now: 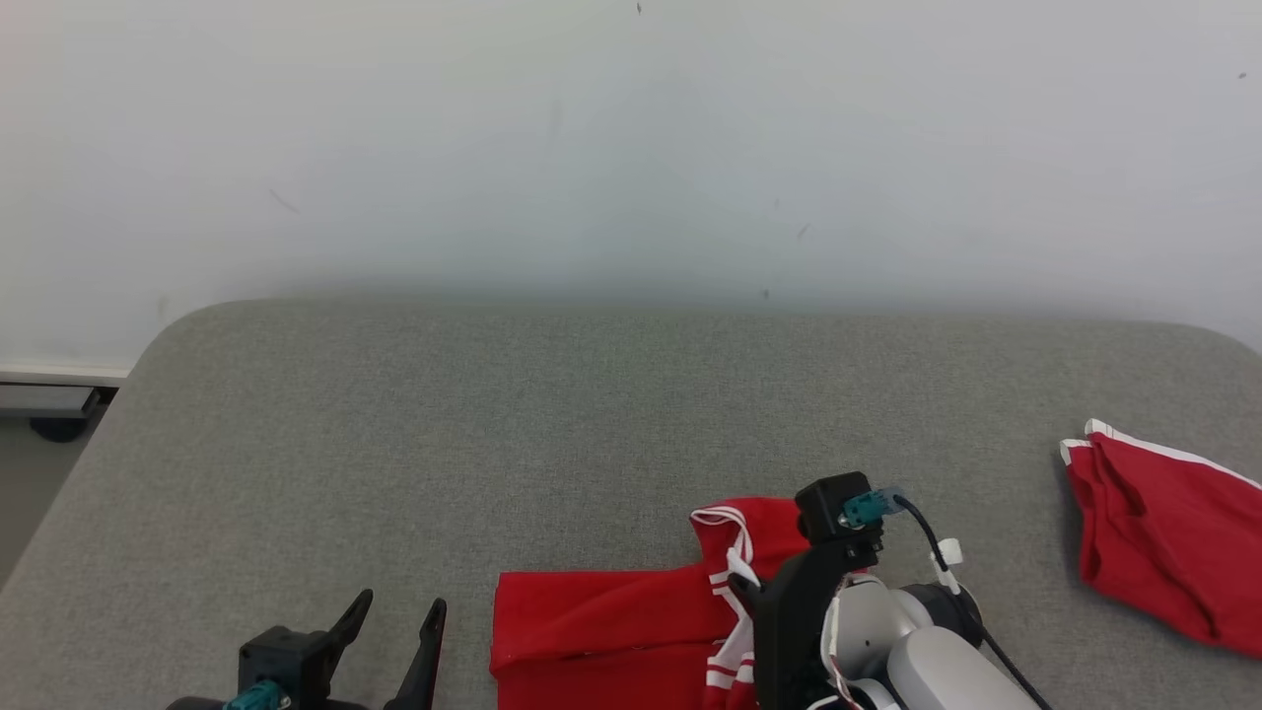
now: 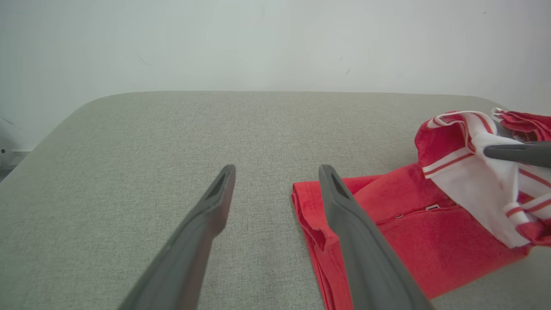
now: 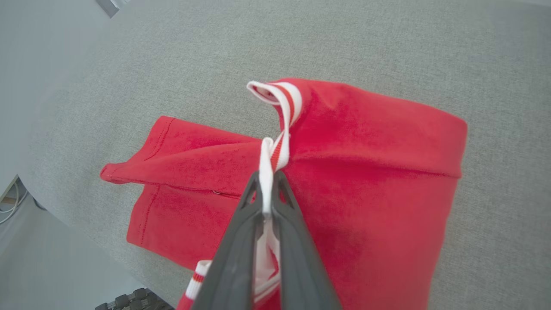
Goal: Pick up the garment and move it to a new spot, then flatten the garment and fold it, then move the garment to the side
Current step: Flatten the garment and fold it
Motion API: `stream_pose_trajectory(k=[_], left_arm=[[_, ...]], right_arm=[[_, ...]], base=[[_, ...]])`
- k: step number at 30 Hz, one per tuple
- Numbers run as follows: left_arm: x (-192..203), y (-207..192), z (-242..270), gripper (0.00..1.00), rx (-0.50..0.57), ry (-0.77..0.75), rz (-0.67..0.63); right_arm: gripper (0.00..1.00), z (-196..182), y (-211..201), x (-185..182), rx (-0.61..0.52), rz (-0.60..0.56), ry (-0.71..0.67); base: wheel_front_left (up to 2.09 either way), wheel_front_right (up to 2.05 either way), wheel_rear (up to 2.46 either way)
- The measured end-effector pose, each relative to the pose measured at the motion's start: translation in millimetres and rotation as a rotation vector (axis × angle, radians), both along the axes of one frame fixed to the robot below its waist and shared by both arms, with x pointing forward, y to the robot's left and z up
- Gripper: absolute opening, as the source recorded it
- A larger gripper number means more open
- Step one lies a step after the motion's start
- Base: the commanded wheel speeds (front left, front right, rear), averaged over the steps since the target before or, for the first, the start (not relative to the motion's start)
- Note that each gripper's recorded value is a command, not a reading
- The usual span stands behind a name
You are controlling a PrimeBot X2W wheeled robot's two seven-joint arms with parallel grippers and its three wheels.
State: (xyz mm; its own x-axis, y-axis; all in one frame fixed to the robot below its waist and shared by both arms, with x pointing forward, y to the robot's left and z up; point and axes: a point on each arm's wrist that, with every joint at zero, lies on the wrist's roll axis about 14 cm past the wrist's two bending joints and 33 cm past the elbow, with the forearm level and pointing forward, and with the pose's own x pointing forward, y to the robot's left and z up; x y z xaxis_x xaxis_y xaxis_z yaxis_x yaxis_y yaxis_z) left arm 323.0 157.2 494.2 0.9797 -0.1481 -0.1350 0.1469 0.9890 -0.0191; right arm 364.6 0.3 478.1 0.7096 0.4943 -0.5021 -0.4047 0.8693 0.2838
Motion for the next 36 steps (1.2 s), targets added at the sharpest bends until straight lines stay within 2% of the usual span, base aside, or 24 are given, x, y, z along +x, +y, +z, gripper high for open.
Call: stream_pose_trajectory(k=[4, 14, 19, 22, 36], left_arm=[[-2.1, 0.0, -2.2, 1.0, -0.005, 0.008, 0.0], [1.0, 6.6, -1.4, 1.0, -0.006, 0.009, 0.02], [1.4, 7.6, -2.2, 1.0, -0.008, 0.012, 0.026], [-0.1, 7.8, -4.7, 1.0, -0.009, 0.021, 0.025], [-0.3, 8.3, -1.8, 1.0, -0.011, 0.013, 0.026]], right_arm=[[0.0, 1.7, 27.8, -4.7, -0.008, 0.077, 0.019], [0.0, -5.6, 47.8, -2.7, -0.068, 0.163, 0.036], [0.0, 7.7, 86.4, -26.2, 0.016, 0.295, 0.024], [0.0, 10.5, 99.0, -33.7, 0.025, 0.342, 0.011], [0.0, 8.5, 112.2, -27.6, 0.093, 0.336, 0.01]], base=[[0.0, 0.0, 0.0], [0.0, 0.0, 0.0], [0.0, 0.0, 0.0], [0.0, 0.0, 0.0], [0.0, 0.0, 0.0]])
